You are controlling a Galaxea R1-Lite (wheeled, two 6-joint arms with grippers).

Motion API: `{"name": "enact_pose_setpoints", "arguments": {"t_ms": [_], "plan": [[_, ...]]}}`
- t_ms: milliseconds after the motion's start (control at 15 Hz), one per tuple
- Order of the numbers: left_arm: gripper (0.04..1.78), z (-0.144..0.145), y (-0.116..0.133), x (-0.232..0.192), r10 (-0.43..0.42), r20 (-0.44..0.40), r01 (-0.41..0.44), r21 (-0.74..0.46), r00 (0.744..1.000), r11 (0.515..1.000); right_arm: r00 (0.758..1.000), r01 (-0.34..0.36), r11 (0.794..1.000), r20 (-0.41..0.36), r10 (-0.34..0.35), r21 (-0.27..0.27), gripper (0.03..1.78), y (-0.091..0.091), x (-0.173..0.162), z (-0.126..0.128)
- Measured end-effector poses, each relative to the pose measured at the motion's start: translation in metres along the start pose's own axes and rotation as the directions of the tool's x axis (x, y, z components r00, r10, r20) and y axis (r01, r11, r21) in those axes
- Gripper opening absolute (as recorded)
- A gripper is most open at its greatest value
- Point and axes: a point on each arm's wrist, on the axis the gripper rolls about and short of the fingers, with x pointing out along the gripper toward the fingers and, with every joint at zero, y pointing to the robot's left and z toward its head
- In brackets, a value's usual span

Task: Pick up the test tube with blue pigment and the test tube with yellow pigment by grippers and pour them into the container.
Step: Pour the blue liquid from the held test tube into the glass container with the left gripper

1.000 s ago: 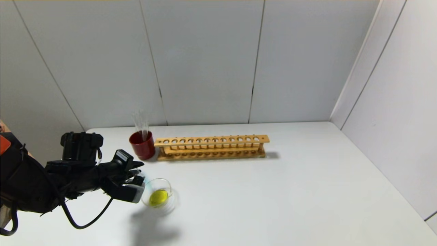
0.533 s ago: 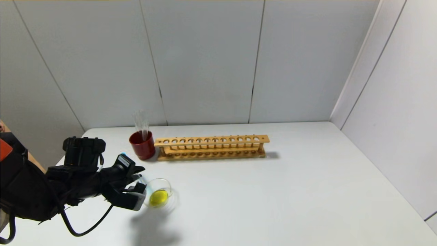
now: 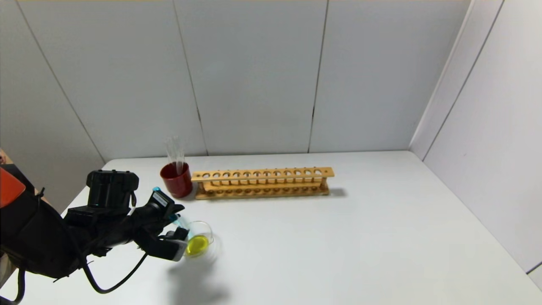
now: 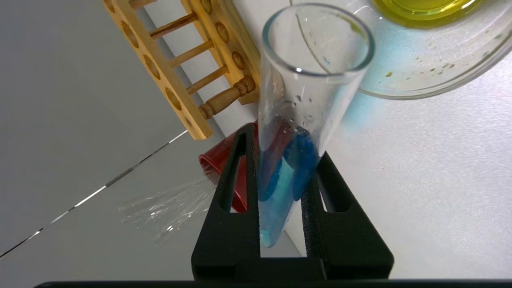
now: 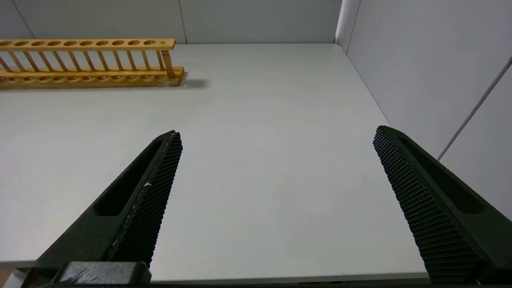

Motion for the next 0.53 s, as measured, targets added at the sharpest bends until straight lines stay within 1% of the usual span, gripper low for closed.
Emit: {"name": "enact_pose_setpoints", "arguments": {"t_ms": [133,400,533], "plan": [[0.34,0.0010,-0.0004,0.0001,-0.001,-0.004,0.001,0.021,1.000,1.000,1.000,0.000,1.000,0.000,0.000,0.000,1.75,0.0000,0.0000,0.0000],[0.34,0.0062,-0.0057,0.0001,-0.038,-0.026,0.039,0.039,0.999,0.998,1.000,0.000,1.000,0.000,0.000,0.000,1.75,0.0000,0.0000,0.0000],[0.34,0.0065,-0.0053,0.0010,-0.032,-0.031,0.034,0.043,0.999,0.999,1.000,0.000,1.000,0.000,0.000,0.000,1.75,0.0000,0.0000,0.0000]]}}
